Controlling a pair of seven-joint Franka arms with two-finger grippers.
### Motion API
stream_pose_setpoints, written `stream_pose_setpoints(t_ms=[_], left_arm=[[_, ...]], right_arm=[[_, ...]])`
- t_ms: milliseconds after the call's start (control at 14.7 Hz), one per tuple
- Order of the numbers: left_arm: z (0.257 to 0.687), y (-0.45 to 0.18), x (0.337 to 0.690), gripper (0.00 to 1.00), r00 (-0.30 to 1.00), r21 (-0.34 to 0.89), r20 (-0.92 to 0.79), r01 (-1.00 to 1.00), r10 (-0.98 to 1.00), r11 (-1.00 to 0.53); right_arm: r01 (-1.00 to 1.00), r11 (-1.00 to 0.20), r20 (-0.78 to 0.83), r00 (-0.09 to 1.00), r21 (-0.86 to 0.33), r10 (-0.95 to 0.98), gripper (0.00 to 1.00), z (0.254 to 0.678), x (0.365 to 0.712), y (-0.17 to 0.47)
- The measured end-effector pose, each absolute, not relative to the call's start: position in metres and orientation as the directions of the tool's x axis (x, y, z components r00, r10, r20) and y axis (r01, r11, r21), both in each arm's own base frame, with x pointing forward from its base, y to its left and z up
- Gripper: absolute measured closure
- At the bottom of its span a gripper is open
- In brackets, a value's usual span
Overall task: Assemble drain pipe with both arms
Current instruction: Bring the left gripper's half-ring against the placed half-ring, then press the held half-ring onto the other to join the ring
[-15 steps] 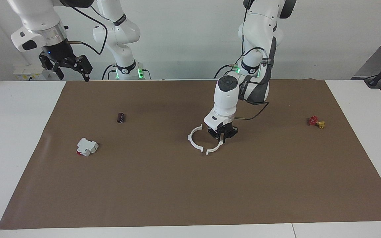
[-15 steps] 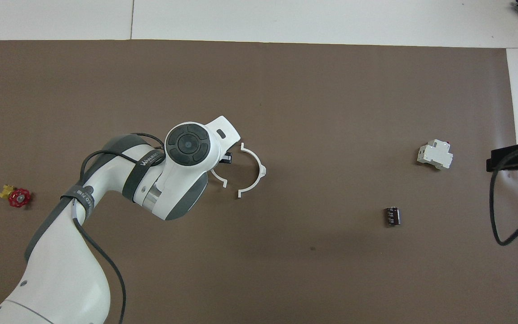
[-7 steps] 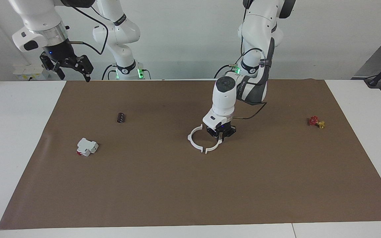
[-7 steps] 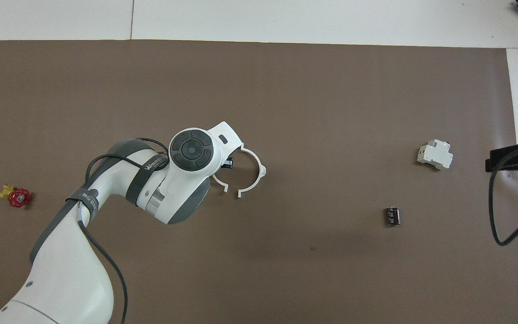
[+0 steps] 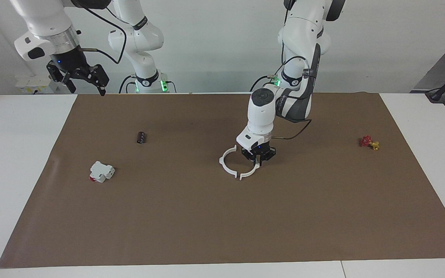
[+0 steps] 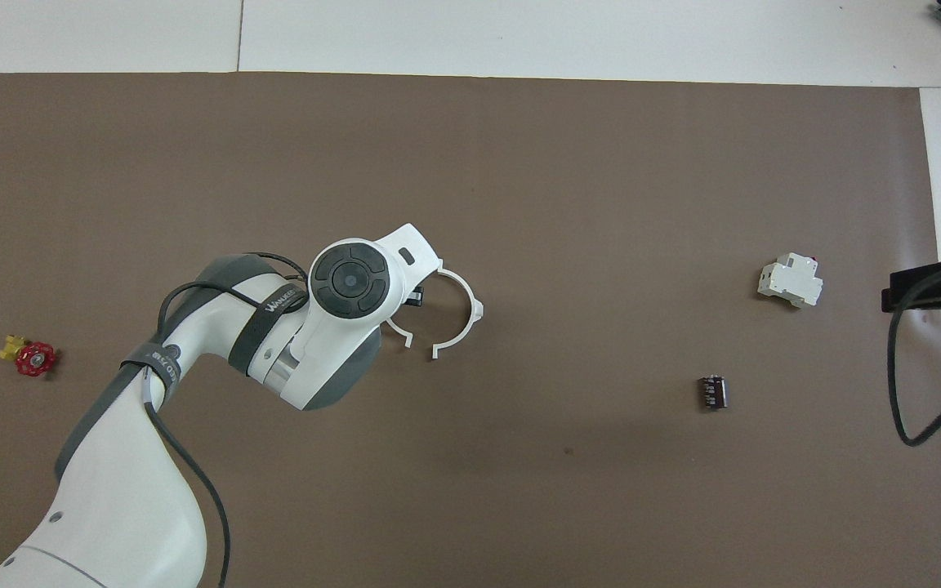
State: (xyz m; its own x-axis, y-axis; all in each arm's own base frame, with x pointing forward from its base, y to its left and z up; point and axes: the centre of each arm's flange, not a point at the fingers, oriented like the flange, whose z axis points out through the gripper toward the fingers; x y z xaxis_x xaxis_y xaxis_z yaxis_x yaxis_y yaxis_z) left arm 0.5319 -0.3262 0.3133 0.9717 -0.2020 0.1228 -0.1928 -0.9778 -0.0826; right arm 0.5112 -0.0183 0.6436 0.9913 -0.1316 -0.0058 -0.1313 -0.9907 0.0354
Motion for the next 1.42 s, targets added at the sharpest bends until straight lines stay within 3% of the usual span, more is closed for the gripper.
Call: stream_pose_setpoints(t_ms=[1425], left_arm=[[0.306, -0.335, 0.521, 0.8, 0.969, -0.071, 0.135, -0.196, -0.204, -0.978]], right_arm=[[-0.126, -0.991, -0.009, 0.992, 0.036, -0.126, 0.0, 0.642, 0.511, -0.016]])
